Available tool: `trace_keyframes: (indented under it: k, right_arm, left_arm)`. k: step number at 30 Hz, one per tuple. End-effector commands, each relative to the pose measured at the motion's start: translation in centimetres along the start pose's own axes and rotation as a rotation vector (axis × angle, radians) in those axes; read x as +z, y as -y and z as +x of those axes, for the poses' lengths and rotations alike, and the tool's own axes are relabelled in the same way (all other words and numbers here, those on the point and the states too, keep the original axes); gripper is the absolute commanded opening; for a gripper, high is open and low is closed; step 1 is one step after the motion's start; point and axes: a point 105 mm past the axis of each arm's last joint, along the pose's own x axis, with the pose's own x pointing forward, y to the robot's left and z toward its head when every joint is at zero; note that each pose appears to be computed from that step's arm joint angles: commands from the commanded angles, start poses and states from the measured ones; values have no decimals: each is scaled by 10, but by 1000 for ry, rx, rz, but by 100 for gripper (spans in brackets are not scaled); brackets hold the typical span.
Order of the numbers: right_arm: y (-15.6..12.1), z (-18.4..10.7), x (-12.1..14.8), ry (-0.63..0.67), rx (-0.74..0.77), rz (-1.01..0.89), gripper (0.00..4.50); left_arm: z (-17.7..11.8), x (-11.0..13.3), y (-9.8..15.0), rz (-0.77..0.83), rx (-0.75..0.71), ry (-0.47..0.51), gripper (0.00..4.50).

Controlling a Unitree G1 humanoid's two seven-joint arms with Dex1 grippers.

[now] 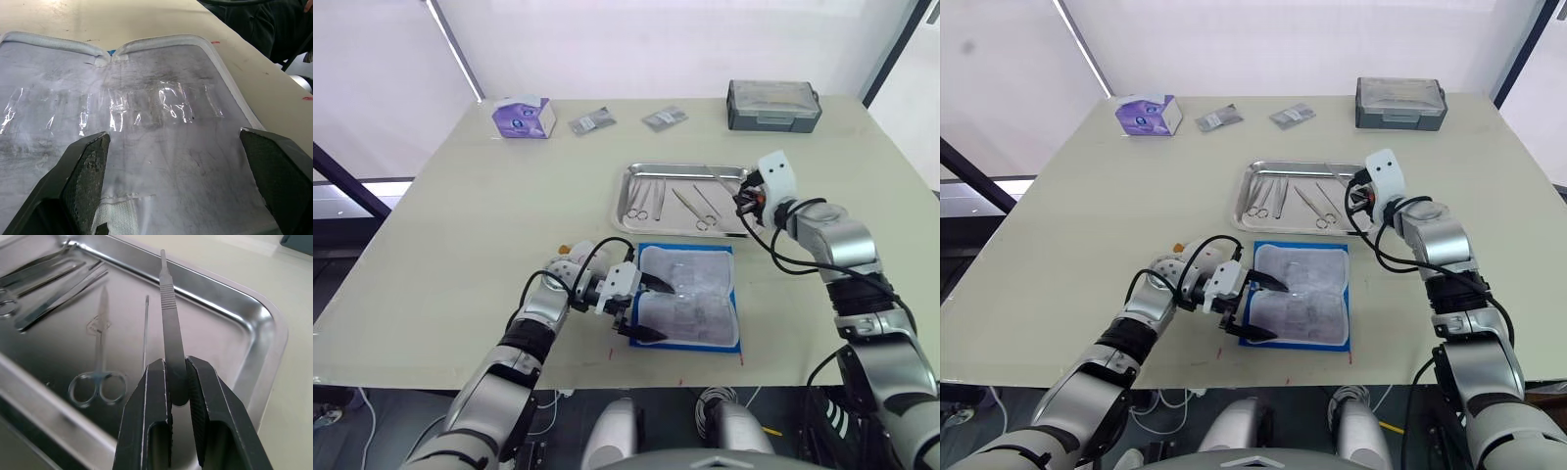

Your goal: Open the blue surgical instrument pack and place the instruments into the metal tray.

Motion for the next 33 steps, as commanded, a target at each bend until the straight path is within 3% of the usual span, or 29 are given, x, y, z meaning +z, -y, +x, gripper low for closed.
trace_keyframes:
  k: [1, 19, 20, 26, 27, 28, 30, 33]
  right_arm:
    - [5, 5, 15, 43, -35, -15, 5]
    - [6, 22, -8, -28, -46, 34, 5]
    - [6, 22, -7, -21, -46, 35, 97]
    - [6, 16, 17, 73, -30, -1, 333]
    - [5, 13, 22, 92, -24, -6, 347]
    - [3, 9, 30, 130, -10, -15, 401]
    - [-1, 0, 39, 182, 17, -33, 447]
    - [-6, -14, 46, 244, 55, -55, 447]
  left_arm:
    - [9, -43, 30, -159, -48, -116, 450]
    - [6, -44, 32, -165, -36, -117, 450]
    - [6, -44, 32, -165, -36, -117, 450]
    - [5, -42, 29, -158, -17, -106, 450]
    - [4, -40, 28, -153, -10, -95, 450]
    - [3, -36, 25, -145, 1, -78, 450]
    - [1, -25, 20, -123, 26, -34, 450]
    - [-3, -9, 12, -92, 67, 19, 450]
